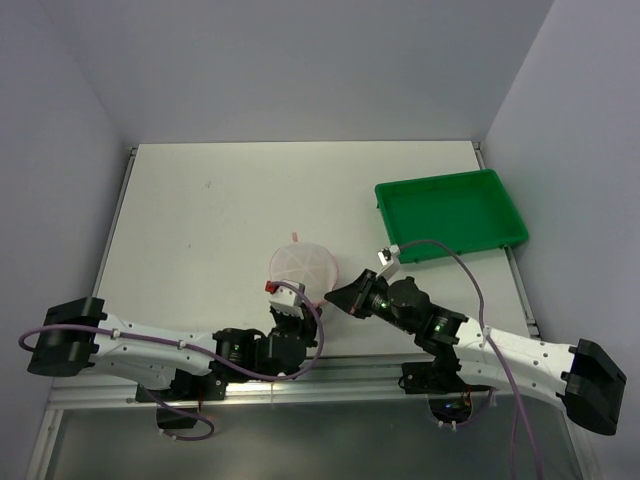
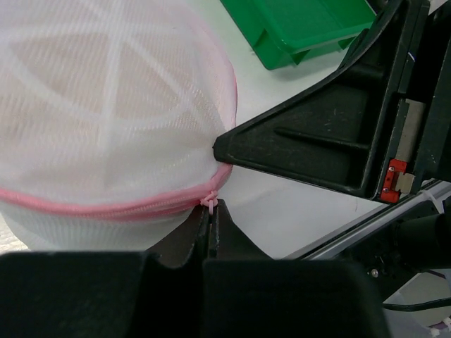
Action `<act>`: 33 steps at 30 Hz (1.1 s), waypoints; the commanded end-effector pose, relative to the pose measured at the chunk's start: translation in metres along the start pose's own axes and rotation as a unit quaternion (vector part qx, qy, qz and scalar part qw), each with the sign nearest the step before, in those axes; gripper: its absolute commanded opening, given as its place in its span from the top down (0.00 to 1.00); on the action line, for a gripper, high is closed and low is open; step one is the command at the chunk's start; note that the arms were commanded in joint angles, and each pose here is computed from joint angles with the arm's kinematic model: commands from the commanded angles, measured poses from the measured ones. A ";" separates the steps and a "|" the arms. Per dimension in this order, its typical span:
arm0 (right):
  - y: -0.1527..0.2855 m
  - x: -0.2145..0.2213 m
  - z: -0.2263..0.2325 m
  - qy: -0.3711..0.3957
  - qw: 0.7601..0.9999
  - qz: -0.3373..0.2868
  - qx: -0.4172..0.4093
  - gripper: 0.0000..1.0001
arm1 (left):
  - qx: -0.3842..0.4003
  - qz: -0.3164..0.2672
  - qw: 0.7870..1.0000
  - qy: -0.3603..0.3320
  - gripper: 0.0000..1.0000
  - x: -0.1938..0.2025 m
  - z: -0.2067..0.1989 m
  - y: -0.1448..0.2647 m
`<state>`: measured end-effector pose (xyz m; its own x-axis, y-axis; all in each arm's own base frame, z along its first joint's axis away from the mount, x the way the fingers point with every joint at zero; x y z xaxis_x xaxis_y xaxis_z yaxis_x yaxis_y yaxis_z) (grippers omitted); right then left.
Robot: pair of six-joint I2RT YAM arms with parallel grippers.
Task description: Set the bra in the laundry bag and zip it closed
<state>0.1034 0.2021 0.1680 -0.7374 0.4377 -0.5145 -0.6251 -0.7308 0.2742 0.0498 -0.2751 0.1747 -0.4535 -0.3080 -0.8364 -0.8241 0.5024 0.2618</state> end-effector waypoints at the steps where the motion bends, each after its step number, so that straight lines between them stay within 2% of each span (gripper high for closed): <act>1: -0.003 -0.013 0.013 -0.004 0.999 -0.040 -0.017 0.92 | 0.019 -0.007 0.999 0.026 1.00 -0.010 -0.005 0.006; 4: -0.002 -0.017 0.012 0.011 0.999 -0.049 0.002 1.00 | 0.009 -0.001 1.000 0.018 1.00 -0.008 0.007 0.010; 8: -0.002 -0.041 0.008 0.031 0.996 -0.084 0.023 1.00 | -0.015 0.007 1.000 0.026 1.00 -0.009 0.033 0.021; 10: -0.005 -0.052 0.001 0.046 0.995 -0.080 0.029 1.00 | -0.040 0.017 0.999 0.023 1.00 -0.002 0.052 0.025; 12: -0.013 -0.076 -0.005 0.053 0.992 -0.098 0.053 1.00 | -0.050 0.017 0.998 0.046 1.00 -0.002 0.064 0.030; 16: -0.030 -0.096 0.004 0.103 0.991 -0.068 0.060 1.00 | -0.059 0.010 0.997 0.057 1.00 -0.008 0.078 0.038; 17: -0.033 -0.101 0.016 0.111 0.992 -0.056 0.038 1.00 | -0.052 0.006 0.997 0.064 1.00 -0.010 0.075 0.038; 19: -0.041 -0.095 0.015 0.114 0.992 -0.025 0.044 0.87 | -0.042 0.002 0.998 0.054 1.00 -0.011 0.070 0.036; 20: -0.042 -0.092 0.014 0.113 0.992 -0.027 0.051 0.77 | -0.026 -0.004 0.997 0.069 1.00 -0.013 0.061 0.034; 21: -0.039 -0.089 0.015 0.109 0.992 -0.030 0.052 0.46 | -0.016 -0.003 0.998 0.062 1.00 -0.015 0.054 0.032; 22: -0.036 -0.081 0.017 0.108 0.993 -0.024 0.051 0.33 | -0.015 -0.002 0.998 0.053 1.00 -0.012 0.049 0.029; 24: -0.025 -0.070 0.016 0.088 0.994 -0.042 0.050 0.21 | 0.001 -0.011 0.998 0.056 1.00 -0.019 0.030 0.025; 26: -0.017 -0.047 0.013 0.082 0.995 -0.035 0.045 0.21 | 0.005 -0.018 0.998 0.052 1.00 -0.020 0.015 0.018; 27: -0.010 -0.046 0.017 0.066 0.996 -0.054 0.041 0.20 | 0.012 -0.024 0.998 0.051 1.00 -0.022 0.008 0.015; 28: -0.006 -0.031 0.012 0.064 0.996 -0.040 0.040 0.21 | 0.013 -0.021 0.999 0.043 1.00 -0.018 0.005 0.012; 33: 0.002 -0.017 0.014 0.035 0.999 -0.033 0.009 0.22 | 0.028 -0.020 0.999 0.040 1.00 -0.018 -0.010 0.004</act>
<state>0.1084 0.1992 0.1879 -0.6947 0.3700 -0.6169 -0.6325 -0.7225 0.2790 0.0496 -0.2592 0.1708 -0.4618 -0.3296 -0.8235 -0.8274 0.4945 0.2661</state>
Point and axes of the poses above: each gripper's point midway between its finger pads, its own y axis back along the fingers, its own z axis along the line the jaws close on, x = y × z, the point moved 9 cm from there along y, back along the fingers, and after that the axes turned 5 degrees about y, right-handed, at the moved point
